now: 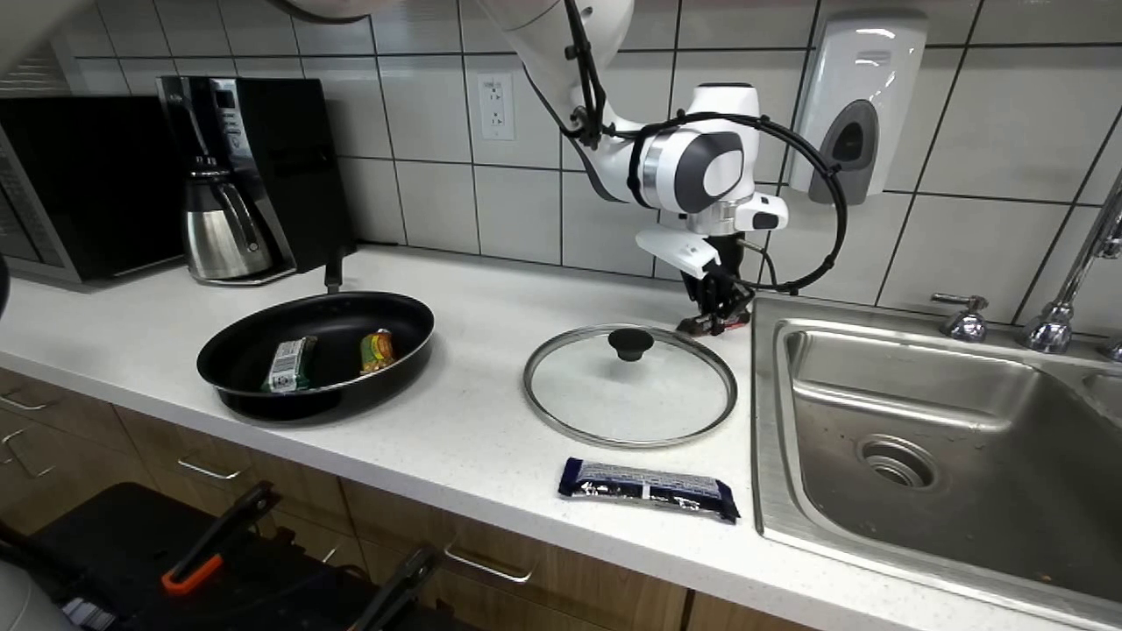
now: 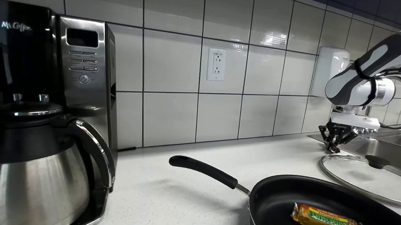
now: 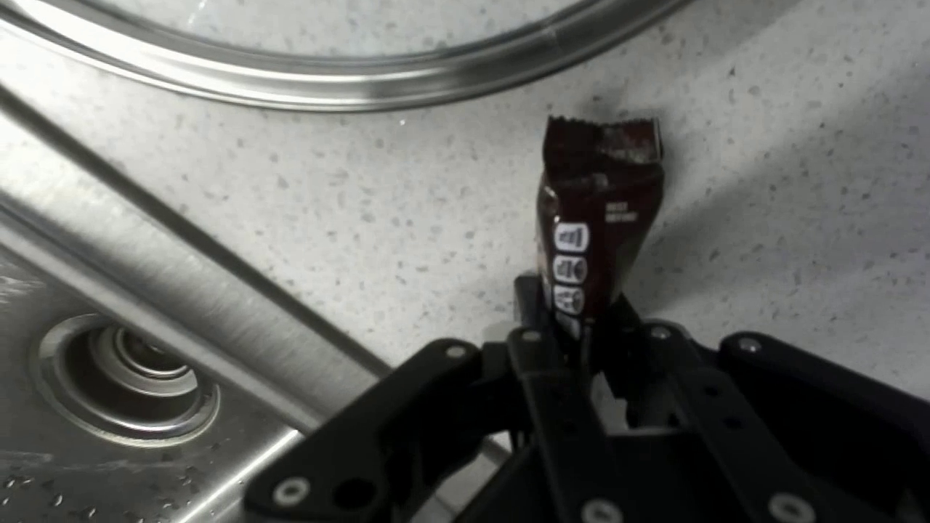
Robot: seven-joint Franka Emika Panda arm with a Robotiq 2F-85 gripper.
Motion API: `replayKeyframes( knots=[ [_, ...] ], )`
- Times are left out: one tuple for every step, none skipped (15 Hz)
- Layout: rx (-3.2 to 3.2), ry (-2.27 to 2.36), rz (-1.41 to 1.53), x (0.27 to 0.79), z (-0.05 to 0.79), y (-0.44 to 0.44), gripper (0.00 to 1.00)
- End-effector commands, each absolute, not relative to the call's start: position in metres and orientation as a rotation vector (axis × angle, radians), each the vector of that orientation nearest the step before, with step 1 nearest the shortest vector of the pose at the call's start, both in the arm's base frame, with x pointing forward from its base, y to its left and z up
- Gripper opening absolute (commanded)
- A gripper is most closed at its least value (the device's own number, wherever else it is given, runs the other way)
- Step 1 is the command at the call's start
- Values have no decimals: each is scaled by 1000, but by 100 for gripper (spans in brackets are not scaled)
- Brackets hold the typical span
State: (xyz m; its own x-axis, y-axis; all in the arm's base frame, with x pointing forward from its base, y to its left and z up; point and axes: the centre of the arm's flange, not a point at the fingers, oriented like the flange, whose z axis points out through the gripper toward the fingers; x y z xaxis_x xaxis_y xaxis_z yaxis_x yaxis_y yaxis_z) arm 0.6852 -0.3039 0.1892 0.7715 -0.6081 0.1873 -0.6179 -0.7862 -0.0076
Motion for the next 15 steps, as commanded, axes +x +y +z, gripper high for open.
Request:
replayKeyframes(
  knots=[
    [2904,-1054,270,689,197,-310,0],
    [2901,-1055,272,689,197,-310,3],
    [2901,-1056,273,688,198,-311,3],
    [2902,-1054,274,688,199,-311,3],
    [2899,-1047,273,687,202,-310,3],
    [2893,-1046,263,686,205,-309,3],
    [2896,-1038,254,685,211,-308,3],
    [2892,-1030,255,683,217,-307,3],
    [2895,-1016,260,681,223,-305,3],
    [2898,-1005,270,679,231,-302,3],
    [2899,-994,292,675,240,-299,3],
    [2899,-987,312,674,248,-296,3],
    [2903,-978,330,671,256,-290,3],
    [2902,-970,342,669,263,-285,3],
    [2903,-961,348,666,268,-277,3]
  ],
)
